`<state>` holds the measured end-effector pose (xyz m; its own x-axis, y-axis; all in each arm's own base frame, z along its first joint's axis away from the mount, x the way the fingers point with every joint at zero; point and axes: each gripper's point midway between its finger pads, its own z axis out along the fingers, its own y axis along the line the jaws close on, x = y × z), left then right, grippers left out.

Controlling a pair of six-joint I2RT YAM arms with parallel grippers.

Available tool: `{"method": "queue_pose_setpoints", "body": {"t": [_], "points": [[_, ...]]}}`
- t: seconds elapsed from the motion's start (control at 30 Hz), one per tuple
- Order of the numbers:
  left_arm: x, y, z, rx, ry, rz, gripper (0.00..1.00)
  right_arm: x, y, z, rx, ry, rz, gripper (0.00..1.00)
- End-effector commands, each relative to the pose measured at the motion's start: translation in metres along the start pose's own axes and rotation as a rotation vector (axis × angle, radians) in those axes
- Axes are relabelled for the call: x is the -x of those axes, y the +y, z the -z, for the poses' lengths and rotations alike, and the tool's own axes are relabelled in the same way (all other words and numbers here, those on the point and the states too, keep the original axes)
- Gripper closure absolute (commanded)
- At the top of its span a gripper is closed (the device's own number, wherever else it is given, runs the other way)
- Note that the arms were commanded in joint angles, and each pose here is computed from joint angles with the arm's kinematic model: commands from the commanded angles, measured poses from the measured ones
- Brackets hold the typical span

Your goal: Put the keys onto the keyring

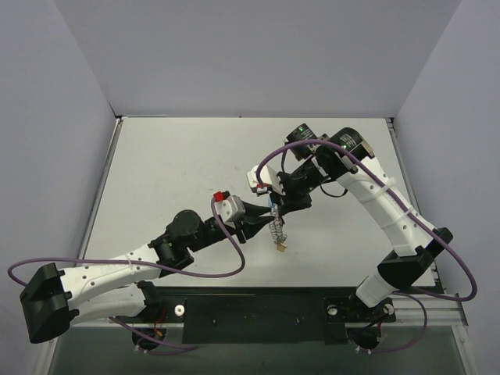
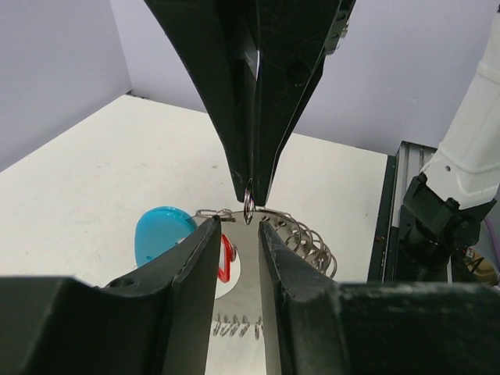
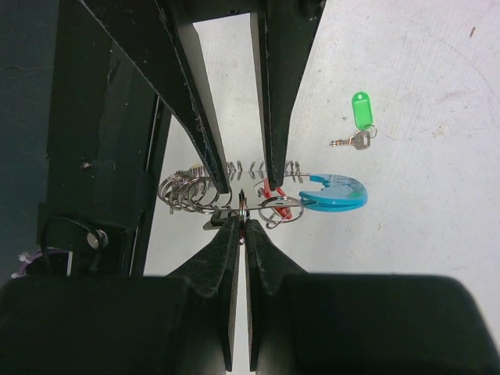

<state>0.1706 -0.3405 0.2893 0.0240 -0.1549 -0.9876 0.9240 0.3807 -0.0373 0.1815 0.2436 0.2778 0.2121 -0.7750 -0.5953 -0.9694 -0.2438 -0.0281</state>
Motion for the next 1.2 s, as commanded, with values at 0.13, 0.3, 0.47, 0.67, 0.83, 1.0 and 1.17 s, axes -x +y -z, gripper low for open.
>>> {"method": "queue_pose_setpoints", "body": {"t": [0.13, 0.3, 0.47, 0.67, 0.83, 1.0, 1.17], "points": [[0.049, -0.007, -0.008, -0.029, -0.169, 0.012, 0.67, -0.015, 0.036, 0.003, 0.133, 0.061, -0.071, 1.00], [0.048, -0.010, -0.012, -0.050, -0.158, 0.014, 0.74, -0.013, 0.037, 0.003, 0.133, 0.057, -0.070, 1.00], [0.039, -0.011, -0.016, -0.059, -0.118, 0.016, 0.75, -0.013, 0.037, 0.005, 0.128, 0.055, -0.070, 1.00], [0.043, -0.012, -0.016, -0.062, -0.122, 0.011, 0.78, -0.013, 0.037, 0.004, 0.131, 0.055, -0.070, 1.00], [0.044, -0.011, -0.016, -0.059, -0.127, 0.010, 0.78, -0.014, 0.038, 0.003, 0.134, 0.057, -0.073, 1.00], [0.038, -0.012, -0.019, -0.065, -0.084, 0.009, 0.95, -0.012, 0.038, 0.004, 0.134, 0.051, -0.071, 1.00], [0.030, -0.012, -0.019, -0.069, -0.035, -0.006, 1.00, -0.011, 0.039, 0.006, 0.129, 0.043, -0.073, 1.00]]}}
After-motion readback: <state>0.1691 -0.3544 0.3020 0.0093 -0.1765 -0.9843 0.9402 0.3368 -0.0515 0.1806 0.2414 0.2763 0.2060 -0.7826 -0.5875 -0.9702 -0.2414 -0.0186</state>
